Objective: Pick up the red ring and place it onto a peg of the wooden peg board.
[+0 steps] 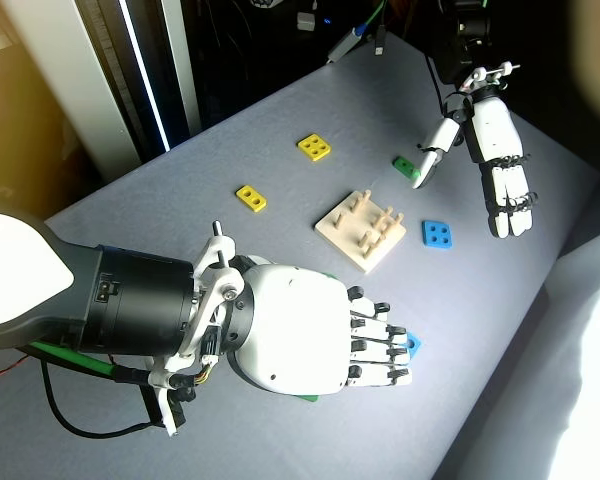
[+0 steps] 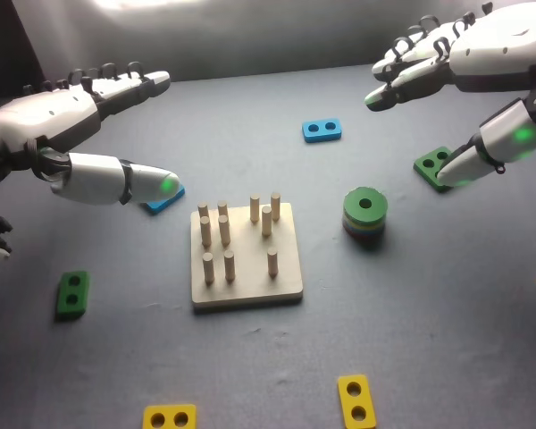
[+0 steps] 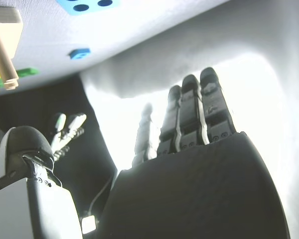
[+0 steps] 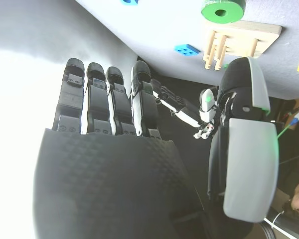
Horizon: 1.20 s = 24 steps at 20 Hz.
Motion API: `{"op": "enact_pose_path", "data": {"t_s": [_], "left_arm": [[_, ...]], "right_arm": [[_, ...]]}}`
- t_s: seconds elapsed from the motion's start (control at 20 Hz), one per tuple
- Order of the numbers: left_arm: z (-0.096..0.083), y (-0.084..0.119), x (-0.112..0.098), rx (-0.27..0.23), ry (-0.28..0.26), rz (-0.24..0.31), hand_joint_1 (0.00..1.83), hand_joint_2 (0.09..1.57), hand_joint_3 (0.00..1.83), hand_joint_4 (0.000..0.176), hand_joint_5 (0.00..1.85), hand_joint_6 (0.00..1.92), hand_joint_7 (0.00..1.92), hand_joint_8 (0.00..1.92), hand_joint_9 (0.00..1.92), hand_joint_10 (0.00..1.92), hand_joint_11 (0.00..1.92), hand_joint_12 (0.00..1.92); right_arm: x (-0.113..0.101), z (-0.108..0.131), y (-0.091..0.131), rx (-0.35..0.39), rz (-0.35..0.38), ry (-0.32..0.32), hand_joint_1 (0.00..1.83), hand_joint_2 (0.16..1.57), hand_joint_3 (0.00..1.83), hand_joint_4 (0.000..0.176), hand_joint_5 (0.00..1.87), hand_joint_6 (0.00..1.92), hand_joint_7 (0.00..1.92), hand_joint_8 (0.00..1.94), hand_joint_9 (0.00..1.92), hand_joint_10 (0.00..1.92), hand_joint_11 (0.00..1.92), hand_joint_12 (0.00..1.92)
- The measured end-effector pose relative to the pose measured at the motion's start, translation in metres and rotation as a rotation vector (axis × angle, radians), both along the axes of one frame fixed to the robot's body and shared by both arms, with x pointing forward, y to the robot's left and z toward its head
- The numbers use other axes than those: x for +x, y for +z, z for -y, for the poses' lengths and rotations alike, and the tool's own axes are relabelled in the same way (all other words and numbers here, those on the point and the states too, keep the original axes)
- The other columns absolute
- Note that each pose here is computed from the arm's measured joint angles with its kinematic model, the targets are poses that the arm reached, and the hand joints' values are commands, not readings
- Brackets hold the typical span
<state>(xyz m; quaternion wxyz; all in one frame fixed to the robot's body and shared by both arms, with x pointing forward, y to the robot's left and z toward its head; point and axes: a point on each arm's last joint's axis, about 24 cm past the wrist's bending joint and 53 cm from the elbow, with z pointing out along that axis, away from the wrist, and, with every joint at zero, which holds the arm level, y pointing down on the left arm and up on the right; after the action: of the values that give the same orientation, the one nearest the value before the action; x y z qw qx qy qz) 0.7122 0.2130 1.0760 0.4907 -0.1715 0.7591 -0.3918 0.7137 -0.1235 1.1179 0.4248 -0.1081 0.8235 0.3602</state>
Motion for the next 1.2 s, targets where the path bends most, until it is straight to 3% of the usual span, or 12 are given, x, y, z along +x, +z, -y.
{"op": "enact_pose_path", "data": {"t_s": [0.1,0.25,0.35,0.45,0.55,0.6,0.65,0.7,0.8,1.0,1.1,1.2], "left_arm": [[0.000,0.000,0.000,0.000,0.001,0.000,0.38,0.98,0.00,0.176,0.00,0.00,0.00,0.00,0.00,0.00,0.00,0.00],[0.000,0.000,0.000,0.000,0.001,0.000,0.38,0.99,0.00,0.176,0.00,0.00,0.00,0.00,0.00,0.00,0.00,0.00],[0.000,0.000,0.000,-0.001,0.001,0.000,0.39,0.99,0.00,0.176,0.00,0.00,0.00,0.00,0.00,0.00,0.00,0.00],[0.000,0.000,0.000,-0.001,0.001,0.000,0.37,0.98,0.00,0.176,0.00,0.00,0.00,0.00,0.00,0.00,0.00,0.00],[0.000,0.000,0.000,-0.001,0.001,0.000,0.39,1.01,0.01,0.176,0.00,0.00,0.00,0.00,0.00,0.00,0.00,0.00],[0.000,0.000,0.000,-0.001,0.001,0.000,0.39,1.00,0.00,0.176,0.00,0.00,0.00,0.00,0.00,0.00,0.00,0.00],[0.000,0.000,0.000,-0.001,0.001,0.000,0.39,0.99,0.00,0.176,0.00,0.00,0.00,0.00,0.00,0.00,0.00,0.00],[0.000,0.000,0.000,-0.001,0.001,0.000,0.38,0.99,0.00,0.176,0.00,0.00,0.00,0.00,0.00,0.00,0.00,0.00],[0.000,0.000,0.000,-0.002,0.002,0.000,0.39,1.00,0.00,0.176,0.00,0.00,0.00,0.00,0.00,0.00,0.00,0.00],[0.000,0.001,0.000,-0.003,0.002,0.001,0.40,1.00,0.00,0.176,0.00,0.00,0.00,0.00,0.00,0.00,0.00,0.00],[0.000,0.001,0.000,-0.003,0.002,0.001,0.39,1.00,0.00,0.176,0.00,0.00,0.00,0.00,0.00,0.00,0.00,0.00],[0.000,0.001,0.000,-0.003,0.002,0.002,0.39,1.00,0.00,0.176,0.00,0.00,0.00,0.00,0.00,0.00,0.00,0.00]], "right_arm": [[-0.001,0.000,-0.002,-0.006,-0.005,0.002,0.75,0.96,0.00,0.077,0.30,0.02,0.06,0.01,0.00,0.00,0.00,0.00],[-0.001,-0.001,-0.002,-0.004,-0.007,0.003,0.78,0.96,0.00,0.078,0.31,0.02,0.05,0.00,0.00,0.00,0.00,0.00],[-0.002,-0.001,-0.002,-0.002,-0.010,0.004,0.74,0.96,0.00,0.088,0.31,0.02,0.05,0.00,0.00,0.00,0.00,0.00],[-0.002,-0.001,-0.002,-0.001,-0.010,0.007,0.72,0.95,0.00,0.084,0.30,0.01,0.05,0.00,0.00,0.00,0.00,0.00],[-0.003,-0.003,-0.002,0.002,-0.014,0.010,0.76,0.96,0.00,0.053,0.29,0.01,0.06,0.00,0.00,0.00,0.00,0.00],[-0.003,-0.004,-0.002,0.005,-0.017,0.011,0.78,0.96,0.00,0.044,0.29,0.01,0.04,0.00,0.00,0.00,0.00,0.00],[-0.004,-0.006,-0.003,0.009,-0.022,0.015,0.81,0.95,0.00,0.049,0.29,0.00,0.03,0.00,0.00,0.00,0.00,0.00],[-0.005,-0.008,-0.004,0.012,-0.029,0.019,0.80,0.94,0.00,0.042,0.28,0.00,0.02,0.00,0.00,0.00,0.00,0.00],[-0.009,-0.012,-0.011,0.010,-0.043,0.032,0.85,0.94,0.00,0.015,0.29,0.00,0.09,0.02,0.00,0.00,0.00,0.00],[-0.016,-0.021,-0.022,0.004,-0.064,0.056,0.83,0.96,0.00,0.035,0.25,0.00,0.11,0.02,0.00,0.00,0.00,0.00],[-0.017,-0.021,-0.025,-0.001,-0.071,0.059,0.83,0.96,0.00,0.028,0.24,0.00,0.10,0.01,0.00,0.00,0.00,0.00],[-0.017,-0.019,-0.027,-0.005,-0.072,0.054,0.81,0.96,0.00,0.035,0.23,0.00,0.09,0.01,0.00,0.00,0.00,0.00]]}}
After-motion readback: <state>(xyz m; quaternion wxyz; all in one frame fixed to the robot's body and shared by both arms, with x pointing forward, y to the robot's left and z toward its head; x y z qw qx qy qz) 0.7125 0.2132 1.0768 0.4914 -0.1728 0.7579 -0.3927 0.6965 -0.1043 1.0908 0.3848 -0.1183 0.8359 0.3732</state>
